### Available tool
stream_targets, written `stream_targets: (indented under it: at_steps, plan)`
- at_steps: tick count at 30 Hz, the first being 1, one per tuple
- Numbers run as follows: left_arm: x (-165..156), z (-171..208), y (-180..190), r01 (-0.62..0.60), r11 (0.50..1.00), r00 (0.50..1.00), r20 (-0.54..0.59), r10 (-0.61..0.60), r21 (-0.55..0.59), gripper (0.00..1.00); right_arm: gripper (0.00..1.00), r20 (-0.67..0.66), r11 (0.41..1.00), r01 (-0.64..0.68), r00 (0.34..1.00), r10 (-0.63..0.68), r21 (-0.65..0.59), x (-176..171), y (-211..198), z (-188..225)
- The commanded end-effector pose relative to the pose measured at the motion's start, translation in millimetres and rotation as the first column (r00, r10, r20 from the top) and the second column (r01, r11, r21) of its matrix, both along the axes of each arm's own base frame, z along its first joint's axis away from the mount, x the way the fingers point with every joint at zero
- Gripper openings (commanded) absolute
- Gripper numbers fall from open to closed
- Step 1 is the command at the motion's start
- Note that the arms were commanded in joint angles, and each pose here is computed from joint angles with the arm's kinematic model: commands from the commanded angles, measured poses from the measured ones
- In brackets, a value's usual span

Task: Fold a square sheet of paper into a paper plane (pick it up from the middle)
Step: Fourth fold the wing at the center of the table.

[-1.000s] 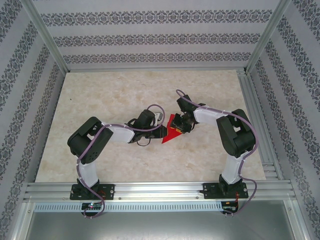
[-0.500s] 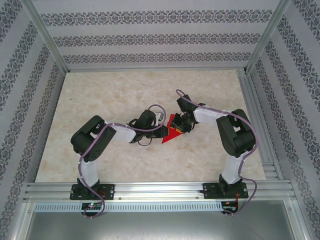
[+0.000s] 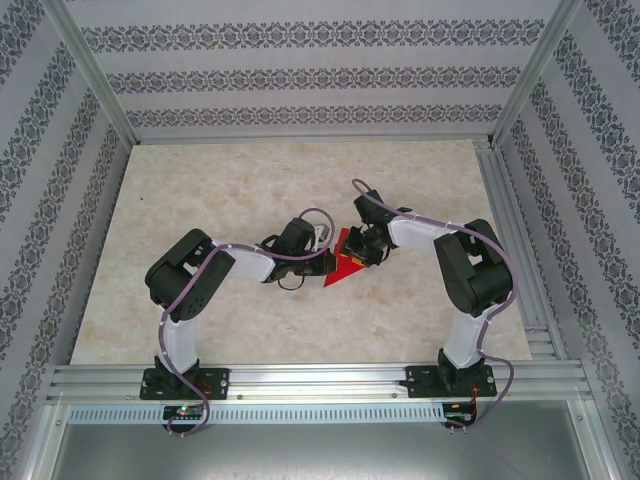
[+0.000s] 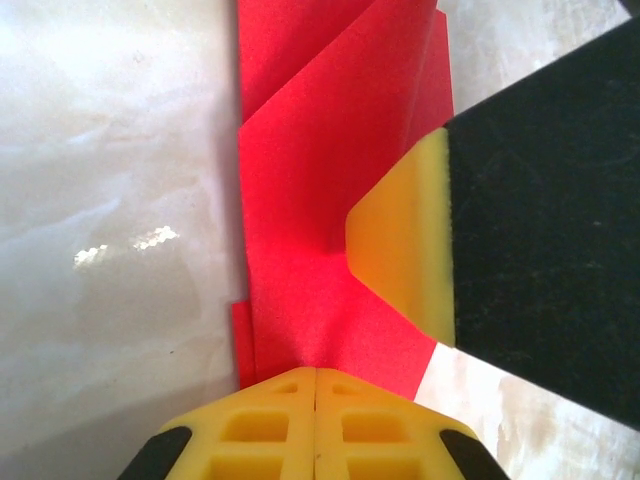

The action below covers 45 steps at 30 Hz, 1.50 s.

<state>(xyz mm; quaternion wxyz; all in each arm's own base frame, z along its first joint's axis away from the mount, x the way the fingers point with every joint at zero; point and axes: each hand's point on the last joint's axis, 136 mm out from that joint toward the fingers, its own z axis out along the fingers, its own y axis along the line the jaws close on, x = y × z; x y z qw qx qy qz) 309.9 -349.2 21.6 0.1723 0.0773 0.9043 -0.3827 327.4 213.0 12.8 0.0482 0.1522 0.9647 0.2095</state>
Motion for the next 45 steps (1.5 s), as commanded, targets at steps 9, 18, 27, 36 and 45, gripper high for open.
stream_targets:
  at_steps: [9,18,27,36,45]
  plan:
    - [-35,-63,27,0.06,0.976,0.984,-0.177,-0.022,0.211,0.02,0.42,0.252,0.996,-0.076,0.966,0.062,0.045,23,-5,66]
    - [-36,-65,26,0.06,0.972,0.983,-0.184,-0.018,0.225,0.02,0.14,0.255,0.974,-0.184,0.956,0.146,0.132,10,27,49]
    - [-36,-66,28,0.05,0.971,0.982,-0.189,-0.005,0.234,0.01,0.05,0.162,0.98,-0.163,0.976,0.143,0.116,4,21,6]
    - [-38,-67,30,0.052,0.969,0.981,-0.195,-0.004,0.241,0.01,0.02,0.096,0.994,-0.102,0.991,0.097,0.045,-7,-11,-30]
    - [-42,-70,32,0.068,0.966,0.978,-0.206,-0.016,0.25,0.0,0.05,0.25,0.971,-0.185,0.958,0.143,0.152,22,13,23]
